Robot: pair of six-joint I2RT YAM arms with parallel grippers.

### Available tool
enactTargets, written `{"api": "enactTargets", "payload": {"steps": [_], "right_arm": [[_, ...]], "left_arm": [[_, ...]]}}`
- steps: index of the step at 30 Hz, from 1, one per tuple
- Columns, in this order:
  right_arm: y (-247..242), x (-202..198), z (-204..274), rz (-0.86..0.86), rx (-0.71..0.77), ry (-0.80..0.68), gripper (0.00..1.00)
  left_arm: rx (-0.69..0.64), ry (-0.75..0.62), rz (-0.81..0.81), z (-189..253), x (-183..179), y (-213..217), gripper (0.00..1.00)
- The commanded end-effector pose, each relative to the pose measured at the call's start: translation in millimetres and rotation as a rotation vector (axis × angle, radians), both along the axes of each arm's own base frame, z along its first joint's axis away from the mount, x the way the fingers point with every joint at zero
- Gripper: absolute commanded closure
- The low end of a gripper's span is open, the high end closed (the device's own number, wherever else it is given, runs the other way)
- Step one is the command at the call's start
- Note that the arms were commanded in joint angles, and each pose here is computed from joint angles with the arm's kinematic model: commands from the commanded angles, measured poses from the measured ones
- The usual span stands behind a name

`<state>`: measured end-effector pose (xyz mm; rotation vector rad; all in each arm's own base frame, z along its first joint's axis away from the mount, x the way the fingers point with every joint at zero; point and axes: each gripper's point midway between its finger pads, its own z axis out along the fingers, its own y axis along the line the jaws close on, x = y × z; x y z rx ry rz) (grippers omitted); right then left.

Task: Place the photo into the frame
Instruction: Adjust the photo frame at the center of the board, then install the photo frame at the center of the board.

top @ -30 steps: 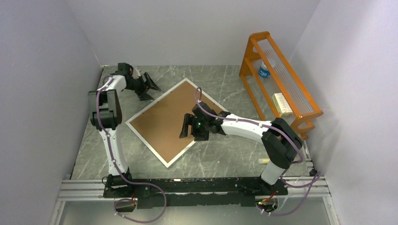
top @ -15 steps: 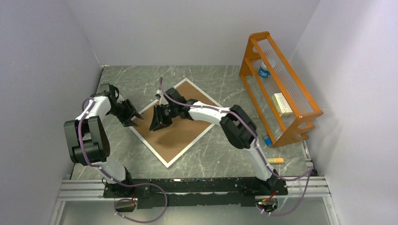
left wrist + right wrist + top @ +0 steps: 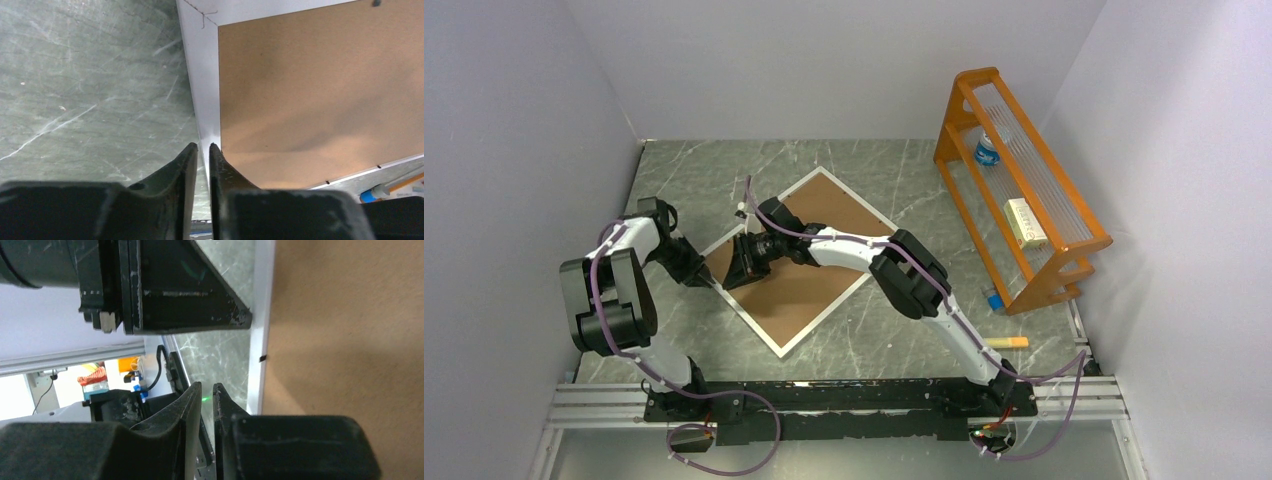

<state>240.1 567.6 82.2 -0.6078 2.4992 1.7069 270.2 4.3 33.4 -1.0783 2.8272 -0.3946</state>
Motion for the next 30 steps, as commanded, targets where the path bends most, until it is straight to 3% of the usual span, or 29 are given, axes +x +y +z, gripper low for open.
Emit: {"api": "enactTargets", "payload": {"steps": [1,6,16,23,30], "right_arm": [[16,16,7,-0.016,0.060,-0.036,0.82],[24,24,-1,-0.032,0.061,-0.031,0.83],[23,32,-31,-0.061,-0.012,-0.038,0.84],[-7,35,-84,-0.085,-0.202,-0.011,0.86],[-35,28,-109,-0.084,-0.293,0.038,0.87]], "left_arm": [[-0.014,0.039,0.001,-6,-2,-1,0.87],[-0.002,0.077,-0.015,-12,-8,2,0.95],[0.003,0.107,-0.023,-18,-17,2,0.97],[0.017,0.128,-0.019,-18,-20,4,0.97],[0.028,0.147,-0.031,-22,-22,7,0.97]]}}
